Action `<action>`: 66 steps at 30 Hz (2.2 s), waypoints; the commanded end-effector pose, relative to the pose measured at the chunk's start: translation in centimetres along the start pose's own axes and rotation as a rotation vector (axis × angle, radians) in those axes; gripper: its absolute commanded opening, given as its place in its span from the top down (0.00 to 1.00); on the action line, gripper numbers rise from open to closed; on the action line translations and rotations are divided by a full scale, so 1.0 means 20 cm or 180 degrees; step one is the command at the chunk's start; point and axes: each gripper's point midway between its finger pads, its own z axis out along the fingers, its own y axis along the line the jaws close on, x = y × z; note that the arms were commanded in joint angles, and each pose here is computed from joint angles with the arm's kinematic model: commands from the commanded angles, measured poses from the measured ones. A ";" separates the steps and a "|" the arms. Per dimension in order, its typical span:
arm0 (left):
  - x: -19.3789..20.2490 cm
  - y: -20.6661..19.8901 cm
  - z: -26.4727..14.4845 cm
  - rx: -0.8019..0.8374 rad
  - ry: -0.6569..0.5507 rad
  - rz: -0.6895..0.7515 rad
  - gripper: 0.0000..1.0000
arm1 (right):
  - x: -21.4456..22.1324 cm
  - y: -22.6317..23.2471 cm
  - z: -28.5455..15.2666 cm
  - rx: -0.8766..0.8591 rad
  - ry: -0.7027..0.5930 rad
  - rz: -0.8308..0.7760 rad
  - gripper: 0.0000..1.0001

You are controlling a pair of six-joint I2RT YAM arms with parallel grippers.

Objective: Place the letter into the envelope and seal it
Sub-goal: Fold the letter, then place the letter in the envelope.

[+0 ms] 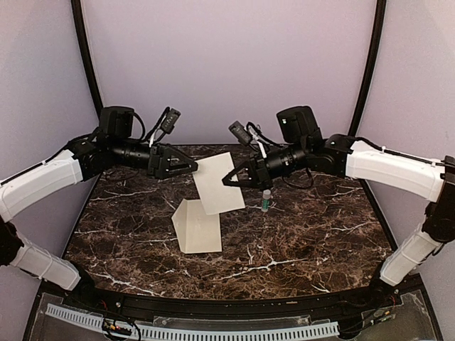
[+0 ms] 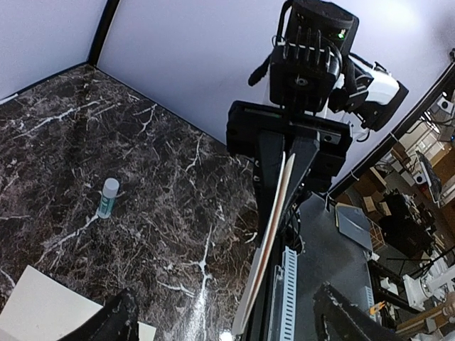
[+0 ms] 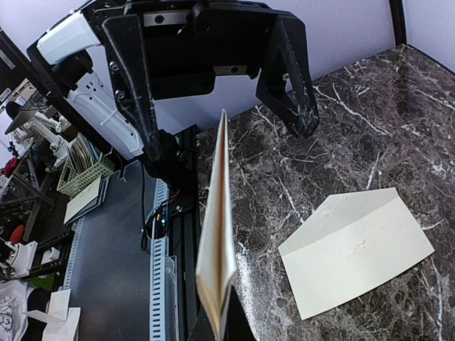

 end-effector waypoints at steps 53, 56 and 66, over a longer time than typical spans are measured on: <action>-0.20 -0.10 -0.35 -0.0296 -0.2341 -0.0131 1.00 | -0.31 -0.02 0.07 -0.0557 -0.1769 0.0154 0.58; -0.19 -0.10 -0.34 -0.0255 -0.2312 -0.0171 1.00 | -0.32 0.00 0.08 -0.0647 -0.1737 0.0142 0.63; -0.11 -0.05 -0.28 -0.0291 -0.2060 -0.0347 0.57 | -0.31 -0.02 0.07 -0.0448 -0.1643 0.0069 1.00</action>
